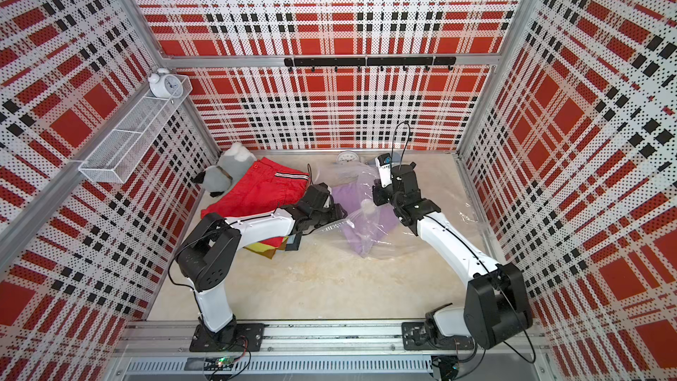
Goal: Take the trousers out of the vacuum bag
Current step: Take out the trousers from the vacuum bag.
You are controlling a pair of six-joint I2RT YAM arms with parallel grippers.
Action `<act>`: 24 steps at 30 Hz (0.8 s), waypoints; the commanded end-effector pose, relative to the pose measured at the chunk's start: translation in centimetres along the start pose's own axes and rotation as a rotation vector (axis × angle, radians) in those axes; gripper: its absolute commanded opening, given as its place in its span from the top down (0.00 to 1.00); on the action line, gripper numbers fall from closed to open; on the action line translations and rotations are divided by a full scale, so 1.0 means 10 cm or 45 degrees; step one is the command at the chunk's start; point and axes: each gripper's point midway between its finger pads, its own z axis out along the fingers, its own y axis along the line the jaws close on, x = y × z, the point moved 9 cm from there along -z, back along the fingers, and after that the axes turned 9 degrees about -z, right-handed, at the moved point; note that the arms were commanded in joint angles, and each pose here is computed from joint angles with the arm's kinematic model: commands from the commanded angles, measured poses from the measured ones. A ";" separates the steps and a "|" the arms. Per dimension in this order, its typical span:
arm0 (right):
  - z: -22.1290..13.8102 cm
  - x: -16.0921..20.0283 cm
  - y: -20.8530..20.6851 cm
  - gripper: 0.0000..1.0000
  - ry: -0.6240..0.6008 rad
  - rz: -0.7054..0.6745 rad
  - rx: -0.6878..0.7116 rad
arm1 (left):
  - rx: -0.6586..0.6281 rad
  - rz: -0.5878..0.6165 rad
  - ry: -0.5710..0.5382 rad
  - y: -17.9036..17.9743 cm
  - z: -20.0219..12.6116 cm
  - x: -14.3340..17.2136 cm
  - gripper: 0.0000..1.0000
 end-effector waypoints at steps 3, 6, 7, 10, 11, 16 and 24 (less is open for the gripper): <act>0.00 -0.10 -0.04 1.00 -0.062 0.018 0.010 | 0.006 -0.066 0.073 0.11 0.18 0.22 0.44; 0.00 -0.11 -0.04 1.00 -0.071 0.020 0.017 | 0.040 -0.097 0.095 0.09 0.24 0.26 0.43; 0.00 -0.10 -0.04 1.00 -0.068 0.018 0.021 | 0.052 -0.109 0.099 0.09 0.25 0.27 0.43; 0.00 -0.11 -0.04 1.00 -0.082 0.013 0.027 | 0.072 -0.149 0.103 0.11 0.29 0.29 0.43; 0.00 -0.12 -0.05 1.00 -0.087 0.014 0.027 | 0.081 -0.164 0.104 0.12 0.31 0.29 0.43; -0.04 -0.15 -0.03 1.00 -0.124 0.012 0.007 | 0.159 -0.245 0.099 0.15 0.39 0.31 0.43; -0.07 -0.16 -0.02 1.00 -0.147 0.013 -0.010 | 0.250 -0.287 0.106 0.09 0.55 0.27 0.42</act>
